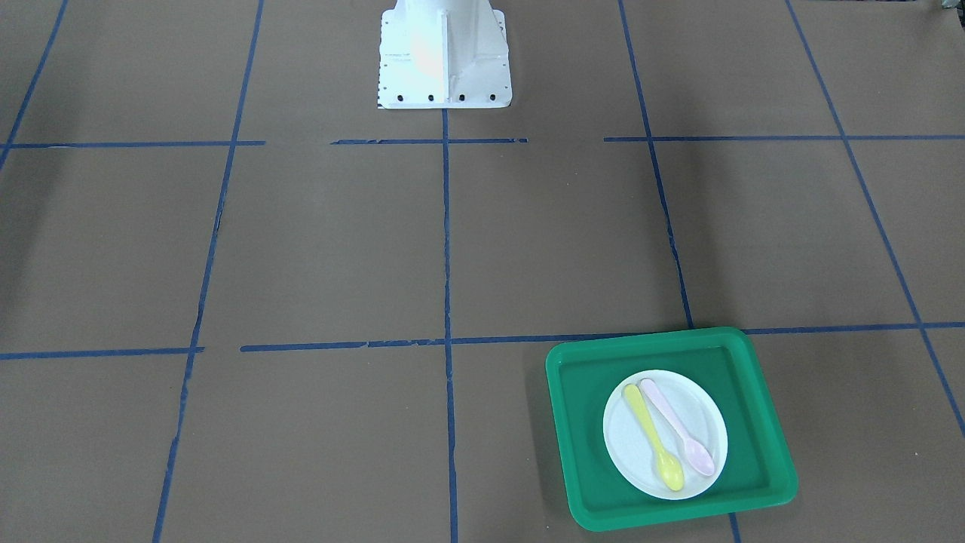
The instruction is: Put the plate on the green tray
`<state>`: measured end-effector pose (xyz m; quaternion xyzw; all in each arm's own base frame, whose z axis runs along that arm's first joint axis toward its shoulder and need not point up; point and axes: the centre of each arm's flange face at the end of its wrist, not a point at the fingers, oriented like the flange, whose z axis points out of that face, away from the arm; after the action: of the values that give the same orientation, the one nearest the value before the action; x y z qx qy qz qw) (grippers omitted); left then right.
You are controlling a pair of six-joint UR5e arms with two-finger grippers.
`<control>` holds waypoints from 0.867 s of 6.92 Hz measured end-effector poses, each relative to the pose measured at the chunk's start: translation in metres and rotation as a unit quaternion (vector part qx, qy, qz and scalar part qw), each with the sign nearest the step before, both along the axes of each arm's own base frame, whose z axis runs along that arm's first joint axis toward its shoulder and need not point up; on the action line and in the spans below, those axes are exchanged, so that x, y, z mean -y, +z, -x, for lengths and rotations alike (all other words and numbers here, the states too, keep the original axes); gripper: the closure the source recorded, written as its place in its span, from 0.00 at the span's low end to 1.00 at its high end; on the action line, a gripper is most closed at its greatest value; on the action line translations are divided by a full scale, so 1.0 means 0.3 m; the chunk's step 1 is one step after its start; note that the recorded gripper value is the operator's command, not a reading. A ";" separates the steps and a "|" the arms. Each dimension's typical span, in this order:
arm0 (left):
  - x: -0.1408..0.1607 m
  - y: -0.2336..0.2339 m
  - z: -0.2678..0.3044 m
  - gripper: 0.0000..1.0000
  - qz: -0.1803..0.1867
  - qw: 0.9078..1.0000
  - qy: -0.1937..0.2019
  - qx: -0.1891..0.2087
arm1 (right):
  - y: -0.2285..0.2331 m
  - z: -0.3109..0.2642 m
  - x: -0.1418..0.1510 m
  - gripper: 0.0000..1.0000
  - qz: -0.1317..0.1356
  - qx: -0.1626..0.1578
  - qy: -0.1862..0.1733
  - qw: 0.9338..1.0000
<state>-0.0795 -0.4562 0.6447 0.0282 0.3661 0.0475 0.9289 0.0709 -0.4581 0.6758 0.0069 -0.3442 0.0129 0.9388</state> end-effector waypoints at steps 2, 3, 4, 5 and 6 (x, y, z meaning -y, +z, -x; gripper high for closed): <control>-0.019 0.024 -0.001 0.00 0.031 0.999 -0.026 -0.002 | 0.001 0.000 0.000 0.00 0.000 0.000 0.000 1.000; -0.021 0.028 -0.003 0.00 0.037 0.999 -0.031 -0.002 | 0.001 0.000 0.000 0.00 0.000 0.000 0.000 1.000; -0.022 0.034 -0.006 0.00 0.040 0.999 -0.032 -0.002 | 0.000 0.000 0.000 0.00 0.000 0.000 0.000 1.000; -0.023 0.044 -0.008 0.00 0.042 0.999 -0.031 -0.002 | 0.000 0.000 0.000 0.00 0.000 0.000 0.000 1.000; -0.023 0.051 -0.009 0.00 0.043 0.999 -0.029 -0.002 | -0.001 0.000 0.000 0.00 0.000 0.000 0.000 1.000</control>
<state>-0.0767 -0.4493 0.6599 -0.0007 0.3687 0.0044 0.9295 0.0709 -0.4582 0.6756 0.0073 -0.3442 0.0128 0.9388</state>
